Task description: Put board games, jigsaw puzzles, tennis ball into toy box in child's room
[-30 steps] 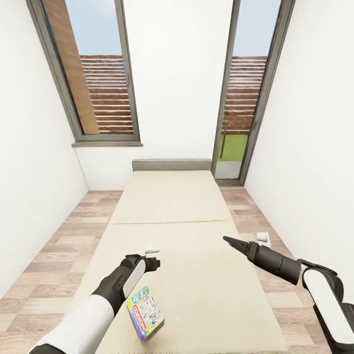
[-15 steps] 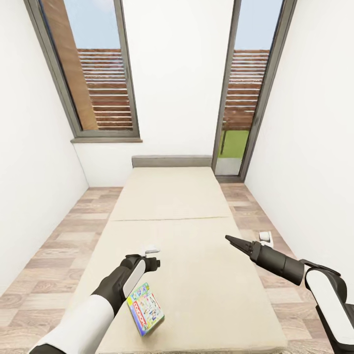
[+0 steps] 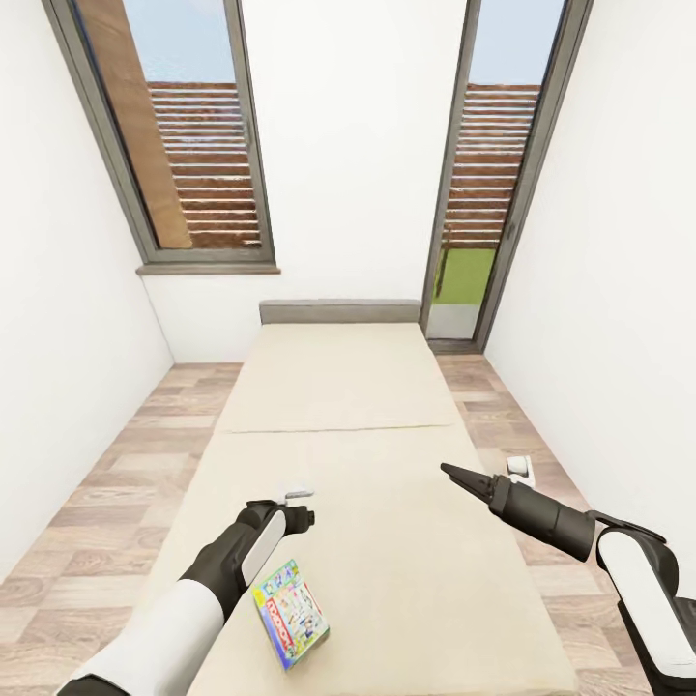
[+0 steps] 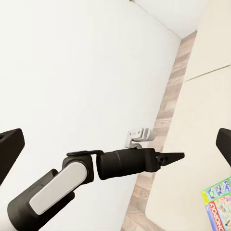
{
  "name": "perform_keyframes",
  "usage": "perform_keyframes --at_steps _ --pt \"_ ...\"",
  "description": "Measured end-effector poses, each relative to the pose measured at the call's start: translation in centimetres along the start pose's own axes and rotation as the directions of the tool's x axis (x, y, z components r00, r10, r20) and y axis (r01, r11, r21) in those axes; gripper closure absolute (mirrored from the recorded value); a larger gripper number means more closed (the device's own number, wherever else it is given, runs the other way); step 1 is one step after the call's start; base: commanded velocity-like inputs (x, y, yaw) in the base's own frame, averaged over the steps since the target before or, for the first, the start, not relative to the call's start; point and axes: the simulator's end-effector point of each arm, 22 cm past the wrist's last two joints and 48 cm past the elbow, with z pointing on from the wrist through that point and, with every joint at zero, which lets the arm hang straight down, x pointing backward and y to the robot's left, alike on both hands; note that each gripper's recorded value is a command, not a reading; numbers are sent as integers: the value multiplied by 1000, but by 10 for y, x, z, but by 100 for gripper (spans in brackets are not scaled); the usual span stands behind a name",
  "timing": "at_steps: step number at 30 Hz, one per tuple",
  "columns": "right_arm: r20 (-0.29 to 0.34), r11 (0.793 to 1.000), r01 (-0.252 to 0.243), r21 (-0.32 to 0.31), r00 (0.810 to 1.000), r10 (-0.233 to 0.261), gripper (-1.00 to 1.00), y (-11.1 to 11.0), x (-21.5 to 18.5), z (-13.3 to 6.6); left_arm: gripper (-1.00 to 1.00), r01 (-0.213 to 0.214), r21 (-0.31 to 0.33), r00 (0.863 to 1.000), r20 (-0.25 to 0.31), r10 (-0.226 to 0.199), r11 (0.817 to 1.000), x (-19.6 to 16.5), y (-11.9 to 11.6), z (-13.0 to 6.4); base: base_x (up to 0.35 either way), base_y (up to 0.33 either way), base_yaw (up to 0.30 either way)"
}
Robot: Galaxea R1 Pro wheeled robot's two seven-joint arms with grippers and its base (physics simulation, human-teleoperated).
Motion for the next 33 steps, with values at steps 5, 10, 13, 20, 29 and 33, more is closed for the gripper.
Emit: perform_keyframes --at_steps 5,10,13,20,29,33 --pt "-4 1000 -7 4 1000 7 -100 -4 2 1 -100 0 -1 1000 -8 0 1000 4 1 3 30 21 0" --pt "-9 1000 -14 7 1000 14 -100 -7 4 3 -100 1 -4 1000 -16 -1 1000 7 3 7 7 5 0" --pt "-12 1000 -18 9 1000 18 -100 -9 6 4 -100 1 -6 1000 -21 -1 1000 9 4 9 30 30 0" --pt "-16 1000 -26 15 1000 27 -100 -14 8 5 -100 1 -8 1000 -31 -1 1000 14 5 13 113 74 0" --pt "-23 999 -39 22 999 39 -100 -21 12 7 -100 6 -10 999 -37 -6 1000 19 7 20 19 11 0" --pt "-26 999 -44 26 999 44 -100 -24 14 8 -100 19 -18 1000 -22 -19 1000 21 11 25 2 1 0"
